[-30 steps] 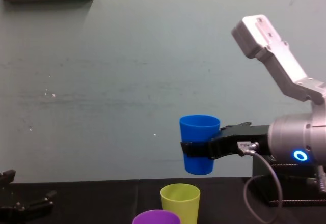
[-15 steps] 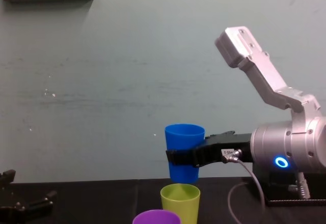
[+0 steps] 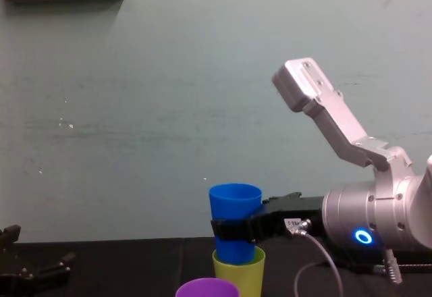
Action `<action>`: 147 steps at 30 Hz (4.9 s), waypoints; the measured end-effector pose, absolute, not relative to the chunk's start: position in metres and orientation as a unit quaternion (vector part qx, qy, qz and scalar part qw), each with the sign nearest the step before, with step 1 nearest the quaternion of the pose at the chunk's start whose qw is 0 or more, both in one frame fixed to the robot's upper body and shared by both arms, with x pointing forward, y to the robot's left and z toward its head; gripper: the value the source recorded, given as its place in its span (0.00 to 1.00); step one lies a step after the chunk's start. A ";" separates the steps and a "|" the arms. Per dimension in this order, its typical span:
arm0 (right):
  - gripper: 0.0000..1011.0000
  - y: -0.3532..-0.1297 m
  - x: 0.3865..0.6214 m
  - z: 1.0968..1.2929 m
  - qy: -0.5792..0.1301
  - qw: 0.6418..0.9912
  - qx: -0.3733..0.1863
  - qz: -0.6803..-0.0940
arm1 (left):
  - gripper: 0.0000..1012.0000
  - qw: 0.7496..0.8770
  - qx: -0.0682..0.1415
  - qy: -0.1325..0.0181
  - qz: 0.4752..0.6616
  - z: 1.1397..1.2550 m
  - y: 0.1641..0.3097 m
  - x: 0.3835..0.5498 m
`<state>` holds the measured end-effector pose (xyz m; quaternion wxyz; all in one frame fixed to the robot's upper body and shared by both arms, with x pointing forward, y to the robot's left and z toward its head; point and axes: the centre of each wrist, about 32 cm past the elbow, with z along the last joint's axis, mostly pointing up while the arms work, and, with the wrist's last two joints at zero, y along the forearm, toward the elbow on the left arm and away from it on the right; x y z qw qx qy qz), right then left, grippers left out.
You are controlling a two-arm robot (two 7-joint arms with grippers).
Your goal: Stack the three plastic cups sequentially using one hand.
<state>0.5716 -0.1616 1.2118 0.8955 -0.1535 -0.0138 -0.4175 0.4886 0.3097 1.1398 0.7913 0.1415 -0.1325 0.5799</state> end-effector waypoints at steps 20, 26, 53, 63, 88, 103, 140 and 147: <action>0.72 -0.162 0.575 1.201 -0.011 0.895 -0.162 -0.416 | 0.99 0.791 0.141 -0.132 0.580 1.140 0.310 0.489; 0.76 -0.162 0.575 1.202 -0.012 0.894 -0.162 -0.417 | 0.99 0.791 0.141 -0.132 0.580 1.140 0.310 0.489; 0.99 -0.171 0.569 1.205 -0.030 0.891 -0.132 -0.434 | 0.99 0.791 0.141 -0.132 0.580 1.140 0.310 0.489; 0.99 -0.182 0.547 1.214 -0.027 0.895 -0.110 -0.432 | 0.99 0.791 0.141 -0.132 0.580 1.140 0.310 0.489; 0.99 -0.206 0.469 1.194 0.034 0.911 -0.190 -0.365 | 0.99 0.791 0.141 -0.133 0.580 1.140 0.310 0.489; 0.99 -0.179 0.479 1.182 0.044 0.906 -0.195 -0.373 | 0.99 0.791 0.142 -0.132 0.580 1.140 0.310 0.489; 0.99 -0.154 0.499 1.167 0.049 0.909 -0.185 -0.369 | 0.99 0.791 0.142 -0.132 0.580 1.140 0.310 0.489; 0.99 -0.150 0.504 1.164 0.049 0.909 -0.185 -0.370 | 0.99 0.791 0.141 -0.132 0.580 1.140 0.310 0.489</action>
